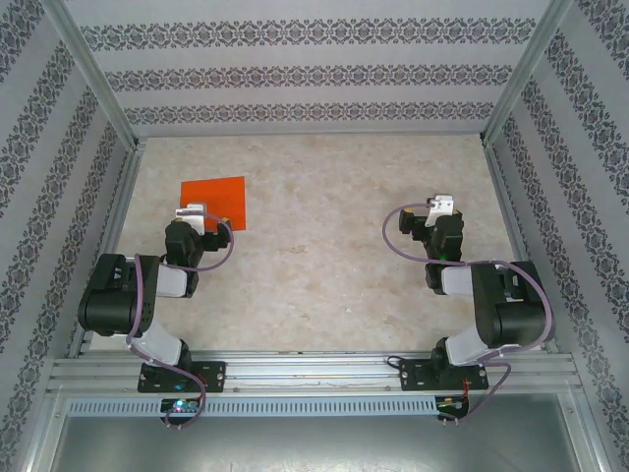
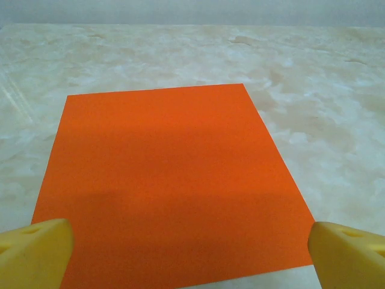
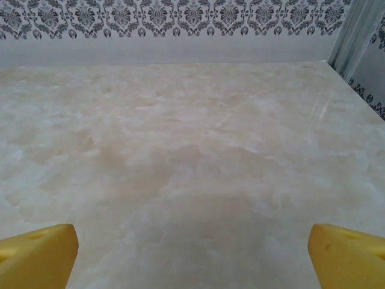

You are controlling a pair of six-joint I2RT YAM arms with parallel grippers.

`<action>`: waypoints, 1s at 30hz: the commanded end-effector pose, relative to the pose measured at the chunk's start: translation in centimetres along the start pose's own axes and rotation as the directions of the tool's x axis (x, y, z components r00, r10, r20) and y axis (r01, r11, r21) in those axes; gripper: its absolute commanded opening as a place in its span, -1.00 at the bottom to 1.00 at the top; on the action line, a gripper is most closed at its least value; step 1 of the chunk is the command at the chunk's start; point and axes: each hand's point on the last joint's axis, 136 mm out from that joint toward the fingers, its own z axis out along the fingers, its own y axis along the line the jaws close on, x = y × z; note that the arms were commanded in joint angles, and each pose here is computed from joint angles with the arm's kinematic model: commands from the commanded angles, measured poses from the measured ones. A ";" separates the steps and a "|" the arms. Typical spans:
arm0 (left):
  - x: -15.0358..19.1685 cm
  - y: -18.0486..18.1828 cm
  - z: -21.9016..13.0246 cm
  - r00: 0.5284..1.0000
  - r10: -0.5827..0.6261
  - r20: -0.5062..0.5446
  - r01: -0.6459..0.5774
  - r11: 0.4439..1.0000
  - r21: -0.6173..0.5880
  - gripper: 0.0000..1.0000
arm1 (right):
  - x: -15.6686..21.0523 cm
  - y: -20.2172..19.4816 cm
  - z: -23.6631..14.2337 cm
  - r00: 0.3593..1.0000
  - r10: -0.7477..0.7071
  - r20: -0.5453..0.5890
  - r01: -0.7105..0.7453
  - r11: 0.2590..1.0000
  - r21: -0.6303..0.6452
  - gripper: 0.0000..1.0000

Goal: Fold a paper plane with a square sheet of paper (fold left side to right side)
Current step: Move the square sheet of paper to the center of the table.

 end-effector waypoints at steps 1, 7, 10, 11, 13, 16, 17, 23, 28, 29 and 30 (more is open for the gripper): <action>-0.9 0.1 0.1 1.000 0.024 0.018 -0.024 1.000 0.008 1.00 | 0.0 0.0 -0.1 1.000 -0.004 0.014 0.004 1.000 0.007 0.96; -0.9 0.1 0.1 1.000 0.023 0.018 -0.024 1.000 0.007 1.00 | 0.0 0.0 -0.1 1.000 -0.003 0.014 0.003 1.000 0.006 0.96; -0.9 0.1 0.1 1.000 0.024 0.019 -0.024 1.000 0.009 1.00 | 0.0 0.0 -0.1 1.000 -0.003 0.014 0.003 1.000 0.006 0.96; -0.9 0.1 0.1 1.000 0.024 0.019 -0.024 1.000 0.008 1.00 | 0.0 0.0 -0.1 1.000 -0.003 0.014 0.003 1.000 0.007 0.96; -0.9 0.1 0.1 1.000 0.024 0.019 -0.024 1.000 0.008 1.00 | 0.0 0.0 -0.1 1.000 -0.003 0.014 0.003 1.000 0.006 0.96; -0.9 0.1 0.1 1.000 0.024 0.018 -0.024 1.000 0.008 1.00 | 0.0 0.0 -0.1 1.000 -0.005 0.014 0.005 1.000 0.006 0.96; -0.9 0.1 0.1 1.000 0.024 0.018 -0.024 1.000 0.008 1.00 | 0.0 0.0 -0.1 1.000 -0.002 0.014 0.002 1.000 0.007 0.96; -0.9 0.1 0.1 1.000 0.022 0.018 -0.022 1.000 0.010 1.00 | 0.0 0.0 -0.1 1.000 -0.003 0.014 0.002 1.000 0.007 0.96; -0.9 0.3 0.1 1.000 0.019 0.019 -0.019 1.000 -0.004 1.00 | 0.1 0.0 0.0 1.000 0.003 0.013 -0.003 1.000 0.003 0.96; -1.0 0.3 0.1 1.000 0.017 0.021 -0.017 1.000 -0.005 1.00 | 0.0 -0.1 0.0 1.000 0.004 0.013 -0.004 1.000 0.001 0.96; -1.0 0.3 0.1 1.000 0.017 0.021 -0.017 1.000 -0.006 1.00 | 0.0 0.0 0.0 1.000 0.005 0.013 -0.005 1.000 0.000 0.96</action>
